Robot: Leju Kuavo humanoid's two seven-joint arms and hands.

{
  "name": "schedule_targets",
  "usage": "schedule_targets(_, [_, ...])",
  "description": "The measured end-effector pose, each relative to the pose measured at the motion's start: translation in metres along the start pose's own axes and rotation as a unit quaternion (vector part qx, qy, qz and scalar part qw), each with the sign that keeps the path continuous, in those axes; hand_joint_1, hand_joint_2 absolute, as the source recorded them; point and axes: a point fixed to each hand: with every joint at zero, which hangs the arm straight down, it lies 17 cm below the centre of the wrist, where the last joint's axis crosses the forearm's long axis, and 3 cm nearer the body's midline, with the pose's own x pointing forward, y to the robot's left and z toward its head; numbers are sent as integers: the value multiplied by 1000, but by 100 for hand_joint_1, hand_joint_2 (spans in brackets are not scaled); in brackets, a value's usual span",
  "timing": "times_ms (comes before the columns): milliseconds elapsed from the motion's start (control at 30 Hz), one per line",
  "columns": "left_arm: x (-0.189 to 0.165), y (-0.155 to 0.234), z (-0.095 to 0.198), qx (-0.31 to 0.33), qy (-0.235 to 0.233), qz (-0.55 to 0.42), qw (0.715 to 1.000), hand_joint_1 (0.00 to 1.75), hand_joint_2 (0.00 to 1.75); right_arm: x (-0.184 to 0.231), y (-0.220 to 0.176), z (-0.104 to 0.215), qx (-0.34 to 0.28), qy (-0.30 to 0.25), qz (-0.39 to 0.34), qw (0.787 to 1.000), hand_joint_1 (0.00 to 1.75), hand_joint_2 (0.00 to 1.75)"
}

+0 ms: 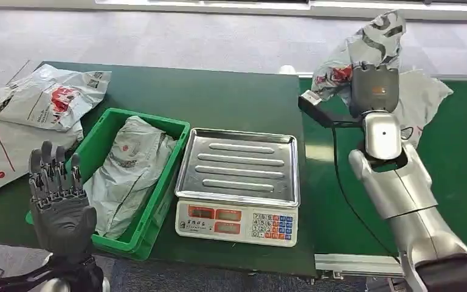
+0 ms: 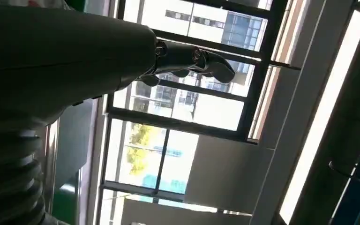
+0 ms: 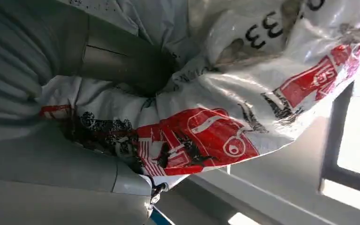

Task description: Moved the parcel from conveyor to table for the left to box.

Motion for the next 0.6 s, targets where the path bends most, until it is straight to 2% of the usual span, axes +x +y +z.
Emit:
schedule_targets(100, [-2, -2, 0, -2, 1, 4, 1000, 0, 175, 35, -19, -8, -13, -31, -18, 999, 175, 175])
schedule_targets(167, [-4, -5, -1, -8, 0, 10, 1000, 0, 175, 90, -27, -5, -3, -111, -57, 992, 175, 175])
schedule_targets(233, [-9, -10, -4, -16, 1, 18, 1000, 0, 175, 152, -33, 9, 11, -197, -104, 975, 175, 175])
schedule_targets(300, [-12, -12, -7, -20, 0, 24, 1000, 0, 175, 189, -39, 19, 15, -231, -129, 964, 175, 175])
schedule_targets(367, [-14, -12, -7, -21, 1, 25, 999, 0, 175, 209, -45, 24, 17, -247, -145, 958, 175, 175])
schedule_targets(467, [-17, -11, -9, -20, 3, 27, 999, 0, 175, 252, -45, 45, 47, -321, -180, 929, 175, 175])
schedule_targets(600, [-24, -14, -15, -22, 4, 31, 999, 0, 175, 334, -48, 94, 78, -414, -215, 881, 175, 175])
